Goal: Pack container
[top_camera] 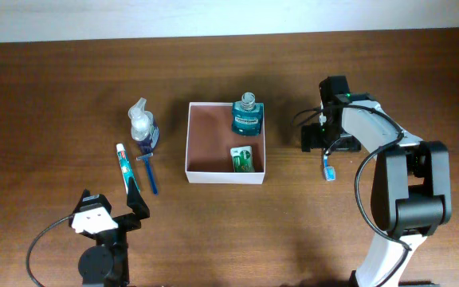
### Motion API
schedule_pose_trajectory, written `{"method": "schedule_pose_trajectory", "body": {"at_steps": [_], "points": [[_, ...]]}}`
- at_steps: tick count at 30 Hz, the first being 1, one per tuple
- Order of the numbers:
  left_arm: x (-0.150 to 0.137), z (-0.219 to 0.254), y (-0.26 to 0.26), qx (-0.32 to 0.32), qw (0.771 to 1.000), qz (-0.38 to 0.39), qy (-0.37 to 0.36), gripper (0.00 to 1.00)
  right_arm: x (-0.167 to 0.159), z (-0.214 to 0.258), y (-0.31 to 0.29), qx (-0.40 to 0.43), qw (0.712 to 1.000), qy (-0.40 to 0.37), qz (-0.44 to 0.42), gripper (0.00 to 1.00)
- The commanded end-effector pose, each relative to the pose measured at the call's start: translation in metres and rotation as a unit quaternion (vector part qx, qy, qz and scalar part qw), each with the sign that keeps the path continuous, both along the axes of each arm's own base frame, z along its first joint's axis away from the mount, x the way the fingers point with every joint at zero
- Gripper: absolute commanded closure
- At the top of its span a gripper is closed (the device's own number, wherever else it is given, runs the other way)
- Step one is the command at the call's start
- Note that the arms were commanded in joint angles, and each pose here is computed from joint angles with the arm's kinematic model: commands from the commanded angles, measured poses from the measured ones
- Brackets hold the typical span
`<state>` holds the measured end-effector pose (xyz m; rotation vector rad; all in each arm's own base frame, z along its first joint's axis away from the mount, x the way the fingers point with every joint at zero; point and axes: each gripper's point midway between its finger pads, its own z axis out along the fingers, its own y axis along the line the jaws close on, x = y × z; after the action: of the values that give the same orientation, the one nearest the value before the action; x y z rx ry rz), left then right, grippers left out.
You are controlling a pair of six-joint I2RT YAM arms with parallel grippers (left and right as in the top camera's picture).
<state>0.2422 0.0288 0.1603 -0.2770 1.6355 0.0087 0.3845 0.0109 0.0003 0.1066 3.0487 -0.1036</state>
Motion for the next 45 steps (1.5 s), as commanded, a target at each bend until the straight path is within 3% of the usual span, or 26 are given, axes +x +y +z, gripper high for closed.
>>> {"method": "schedule_pose_trajectory", "body": {"at_steps": [1, 15, 20, 24, 27, 30, 36, 40, 45], "points": [[0.0, 0.0, 0.0, 0.007, 1.0, -0.003, -0.002, 0.01, -0.019, -0.024, -0.001, -0.004, 0.999, 0.04, 0.0, 0.01], [0.002, 0.005, -0.011, 0.003, 0.999, -0.035, -0.013, 0.01, -0.019, -0.024, -0.001, -0.004, 0.999, 0.04, 0.0, 0.01], [0.002, 0.042, -0.042, 0.007, 0.989, -0.123, -0.083, 0.01, -0.019, -0.024, -0.001, -0.004, 0.999, 0.04, 0.0, 0.01], [-0.002, 0.067, -0.046, 0.034, 0.988, -0.134, -0.074, 0.01, -0.019, -0.024, -0.001, -0.004, 0.999, 0.04, 0.0, 0.01], [0.001, 0.09, -0.044, 0.073, 0.988, -0.136, -0.009, 0.01, -0.019, -0.024, -0.001, -0.004, 0.999, 0.04, 0.0, 0.01], [0.012, 0.101, -0.04, 0.067, 0.986, -0.131, 0.081, 0.01, -0.019, -0.024, -0.001, -0.004, 0.999, 0.04, 0.0, 0.01], [0.065, 0.114, -0.04, 0.042, 0.944, -0.142, 0.294, 0.0, -0.019, -0.024, -0.001, -0.004, 0.999, 0.04, 0.0, 0.01], [0.104, 0.107, -0.04, 0.032, 0.922, -0.144, 0.359, 0.01, -0.019, -0.024, -0.001, -0.004, 0.999, 0.04, 0.0, 0.01], [0.132, 0.064, -0.042, 0.02, 0.896, -0.151, 0.418, 0.01, -0.019, -0.024, -0.001, -0.004, 0.999, 0.04, 0.0, 0.01]]}}
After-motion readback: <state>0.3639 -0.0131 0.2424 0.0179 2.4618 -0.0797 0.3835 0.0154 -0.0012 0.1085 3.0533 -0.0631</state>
